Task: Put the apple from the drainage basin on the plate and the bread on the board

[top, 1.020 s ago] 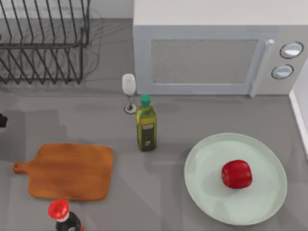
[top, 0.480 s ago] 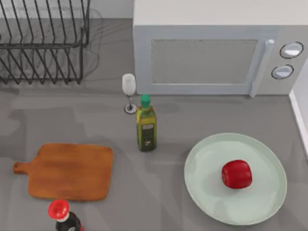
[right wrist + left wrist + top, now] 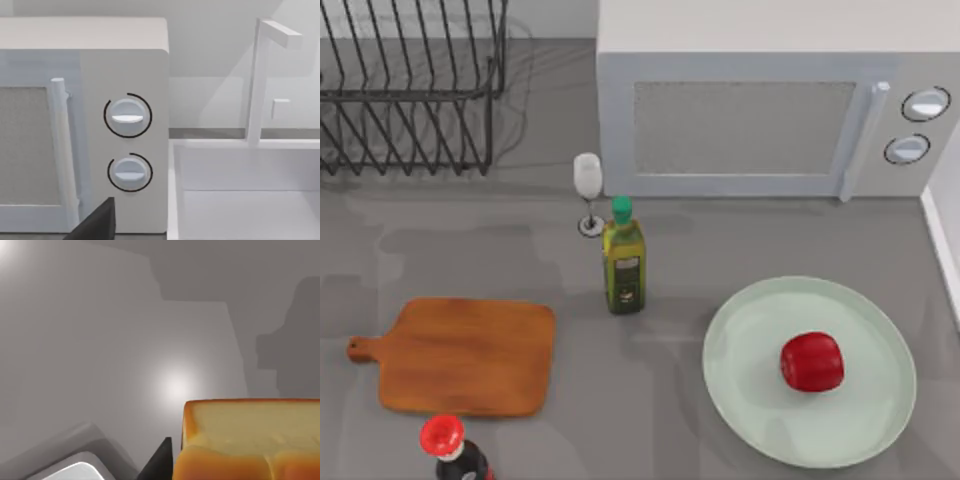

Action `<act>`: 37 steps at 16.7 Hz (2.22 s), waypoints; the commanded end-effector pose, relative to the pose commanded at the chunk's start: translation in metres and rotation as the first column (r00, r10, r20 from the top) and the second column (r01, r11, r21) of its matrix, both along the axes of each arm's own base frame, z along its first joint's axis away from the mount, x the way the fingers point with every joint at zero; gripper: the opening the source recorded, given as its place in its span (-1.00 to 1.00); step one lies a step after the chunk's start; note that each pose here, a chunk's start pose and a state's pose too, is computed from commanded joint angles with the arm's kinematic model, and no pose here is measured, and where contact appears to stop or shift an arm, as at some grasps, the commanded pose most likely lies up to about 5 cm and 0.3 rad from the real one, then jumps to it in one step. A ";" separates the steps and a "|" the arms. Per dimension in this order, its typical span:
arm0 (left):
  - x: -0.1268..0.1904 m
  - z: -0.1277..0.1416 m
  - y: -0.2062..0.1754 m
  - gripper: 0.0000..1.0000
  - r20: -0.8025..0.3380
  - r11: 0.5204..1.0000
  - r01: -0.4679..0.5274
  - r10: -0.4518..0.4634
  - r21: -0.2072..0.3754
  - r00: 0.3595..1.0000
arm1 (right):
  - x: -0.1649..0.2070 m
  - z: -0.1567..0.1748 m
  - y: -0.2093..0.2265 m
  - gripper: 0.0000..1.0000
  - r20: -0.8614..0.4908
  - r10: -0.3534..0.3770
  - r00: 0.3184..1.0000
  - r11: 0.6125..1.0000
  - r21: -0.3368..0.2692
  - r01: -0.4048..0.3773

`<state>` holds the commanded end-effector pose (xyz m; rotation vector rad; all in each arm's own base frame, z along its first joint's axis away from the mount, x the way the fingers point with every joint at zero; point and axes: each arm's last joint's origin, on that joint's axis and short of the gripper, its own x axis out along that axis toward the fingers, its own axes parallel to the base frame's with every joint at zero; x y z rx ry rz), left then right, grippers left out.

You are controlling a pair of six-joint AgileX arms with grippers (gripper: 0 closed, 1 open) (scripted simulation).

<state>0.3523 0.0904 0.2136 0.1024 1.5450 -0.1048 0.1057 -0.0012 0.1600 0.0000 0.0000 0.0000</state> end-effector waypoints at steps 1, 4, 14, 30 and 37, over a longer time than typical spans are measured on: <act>0.000 -0.002 0.001 -1.00 -0.003 1.000 0.000 0.000 0.000 1.000 | 0.000 0.000 0.000 1.00 0.000 0.000 1.000 1.000 0.000 0.000; 0.000 -0.003 -0.012 -1.00 -0.004 1.000 -0.005 0.005 -0.001 1.000 | 0.000 0.000 0.000 1.00 0.000 0.000 1.000 1.000 0.000 0.000; -0.046 -0.027 -0.162 -1.00 -0.026 0.993 -0.114 0.114 0.001 0.993 | 0.000 0.000 0.000 1.00 0.000 0.000 1.000 1.000 0.000 0.000; -0.062 -0.051 -0.184 -1.00 -0.016 0.993 -0.118 0.118 -0.001 0.993 | 0.000 0.000 0.000 1.00 0.000 0.000 1.000 1.000 0.000 0.000; -0.063 -0.069 -0.184 -1.00 -0.015 0.993 -0.117 0.117 -0.002 0.993 | 0.000 0.000 0.000 1.00 0.000 0.000 1.000 1.000 0.000 0.000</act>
